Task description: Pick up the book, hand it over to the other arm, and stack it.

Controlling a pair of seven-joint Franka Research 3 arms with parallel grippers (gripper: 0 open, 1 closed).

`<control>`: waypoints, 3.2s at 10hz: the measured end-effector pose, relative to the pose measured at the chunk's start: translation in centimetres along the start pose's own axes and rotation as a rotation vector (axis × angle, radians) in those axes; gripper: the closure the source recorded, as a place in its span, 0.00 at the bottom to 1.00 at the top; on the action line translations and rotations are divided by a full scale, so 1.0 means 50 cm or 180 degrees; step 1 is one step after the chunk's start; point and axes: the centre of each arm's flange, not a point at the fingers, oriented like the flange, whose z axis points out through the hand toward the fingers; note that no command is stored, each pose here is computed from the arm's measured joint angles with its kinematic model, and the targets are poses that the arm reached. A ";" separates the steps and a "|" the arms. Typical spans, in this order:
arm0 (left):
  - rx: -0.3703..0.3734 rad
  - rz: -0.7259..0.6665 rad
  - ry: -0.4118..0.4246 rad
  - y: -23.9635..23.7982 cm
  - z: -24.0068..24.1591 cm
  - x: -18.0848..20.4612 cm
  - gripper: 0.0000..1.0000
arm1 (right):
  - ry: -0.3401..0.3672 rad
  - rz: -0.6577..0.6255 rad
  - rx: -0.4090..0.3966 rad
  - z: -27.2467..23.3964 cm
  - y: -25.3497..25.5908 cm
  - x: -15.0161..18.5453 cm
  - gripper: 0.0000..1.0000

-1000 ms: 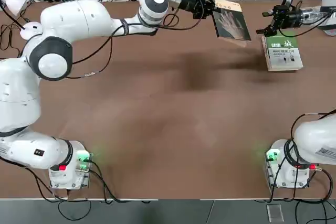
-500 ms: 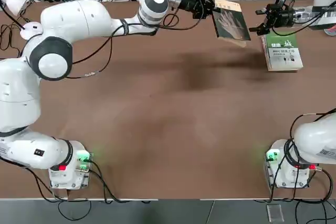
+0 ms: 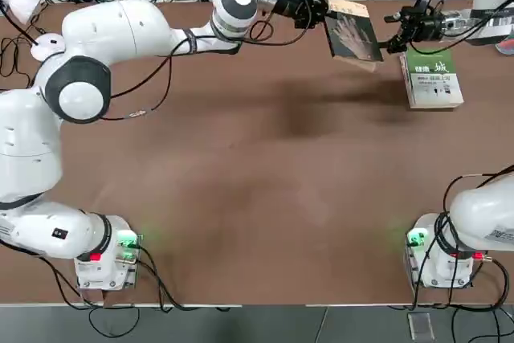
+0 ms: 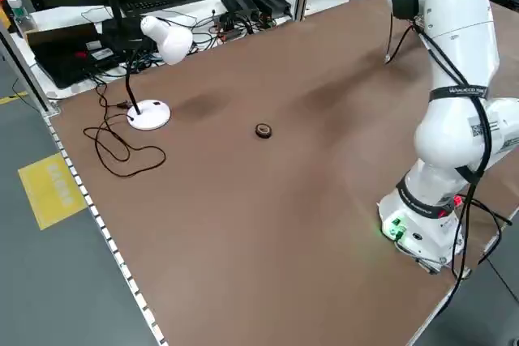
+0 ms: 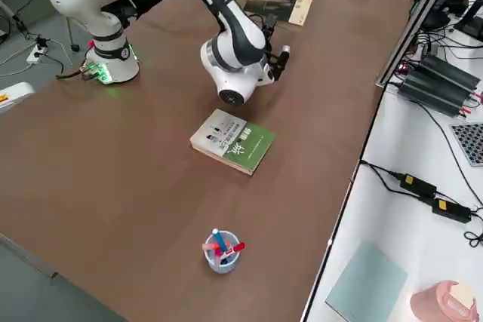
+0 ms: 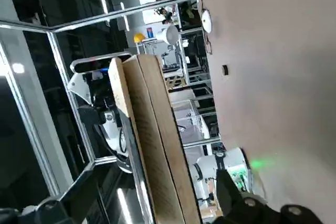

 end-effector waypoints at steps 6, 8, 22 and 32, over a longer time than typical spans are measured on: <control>-0.0003 0.0001 0.0018 0.001 -0.001 0.002 0.96 | 0.0006 -0.0005 0.0121 0.068 0.008 0.007 0.00; -0.0003 0.0001 0.0020 0.001 -0.002 0.002 0.96 | -0.0021 -0.0008 0.0122 0.077 0.008 0.007 0.00; -0.0007 0.0003 0.0043 0.002 -0.003 0.003 0.96 | -0.0434 0.0120 0.0050 0.138 0.037 -0.029 0.03; -0.0012 -0.0003 0.0059 0.003 -0.005 0.005 0.74 | -0.0452 0.0350 0.0194 0.117 0.038 -0.041 0.83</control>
